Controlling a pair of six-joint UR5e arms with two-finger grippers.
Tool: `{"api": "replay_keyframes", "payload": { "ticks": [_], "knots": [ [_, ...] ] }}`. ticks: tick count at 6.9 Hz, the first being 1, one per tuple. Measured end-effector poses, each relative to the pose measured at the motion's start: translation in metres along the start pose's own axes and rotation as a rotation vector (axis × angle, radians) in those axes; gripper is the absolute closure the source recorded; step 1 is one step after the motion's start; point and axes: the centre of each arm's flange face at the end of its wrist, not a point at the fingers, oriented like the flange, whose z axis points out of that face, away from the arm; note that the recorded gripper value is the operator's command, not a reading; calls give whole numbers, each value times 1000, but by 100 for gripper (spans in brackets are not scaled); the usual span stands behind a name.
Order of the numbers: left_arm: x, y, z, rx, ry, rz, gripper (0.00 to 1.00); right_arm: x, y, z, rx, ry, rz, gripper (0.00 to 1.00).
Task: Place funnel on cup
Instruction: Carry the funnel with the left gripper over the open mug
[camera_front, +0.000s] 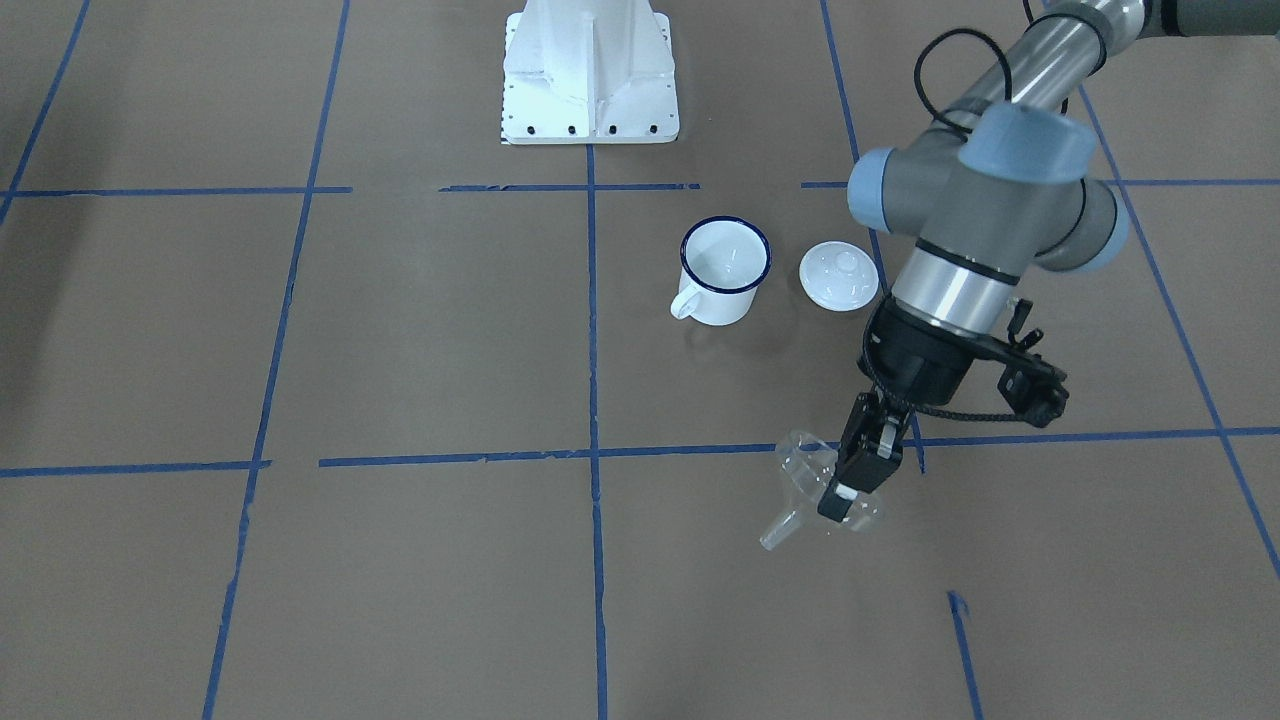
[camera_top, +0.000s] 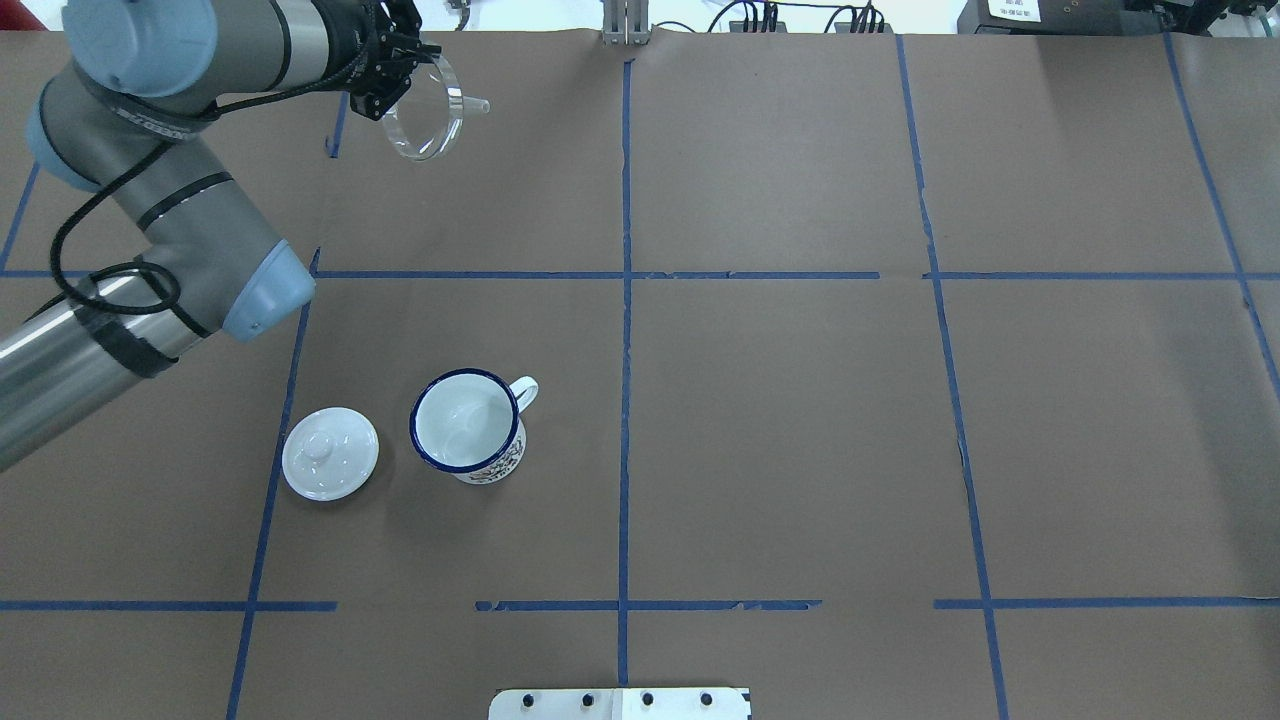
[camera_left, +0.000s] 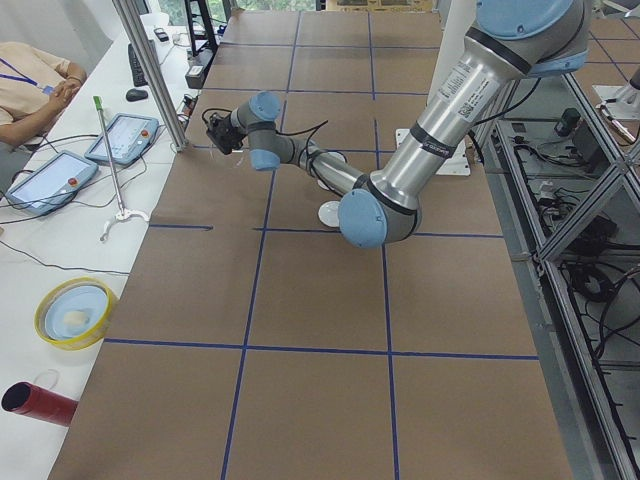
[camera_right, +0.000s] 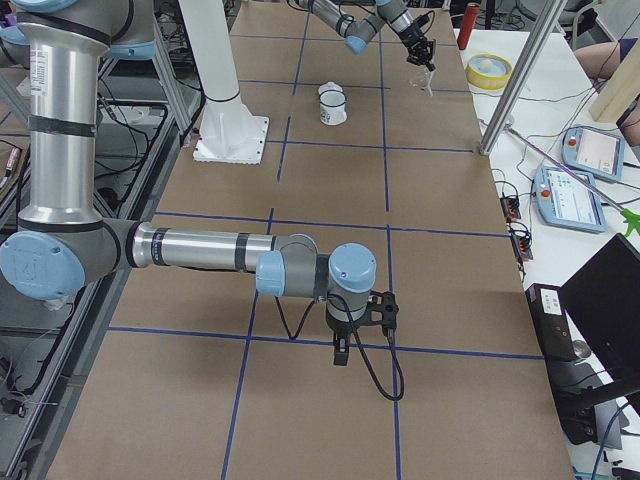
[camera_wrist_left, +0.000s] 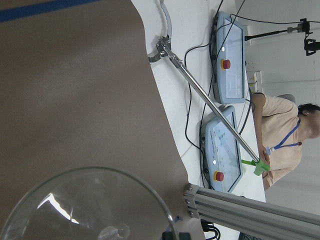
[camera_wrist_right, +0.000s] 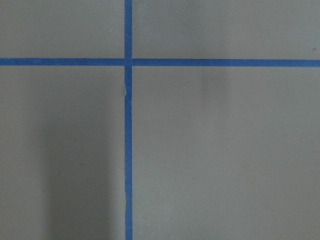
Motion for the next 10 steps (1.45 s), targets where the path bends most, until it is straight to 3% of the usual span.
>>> {"api": "replay_keyframes", "payload": {
  "ticks": [2,5,7,10],
  "knots": [
    [-20,63,-54,8,-201,-1,100,0,0,0,0,0,0,0],
    [-88,160,-65,78,-569,24,100,0,0,0,0,0,0,0],
    [-105,182,-63,111,-671,35,100,0,0,0,0,0,0,0],
    [-105,194,-33,148,-715,41,100,0,0,0,0,0,0,0]
  ]
}}
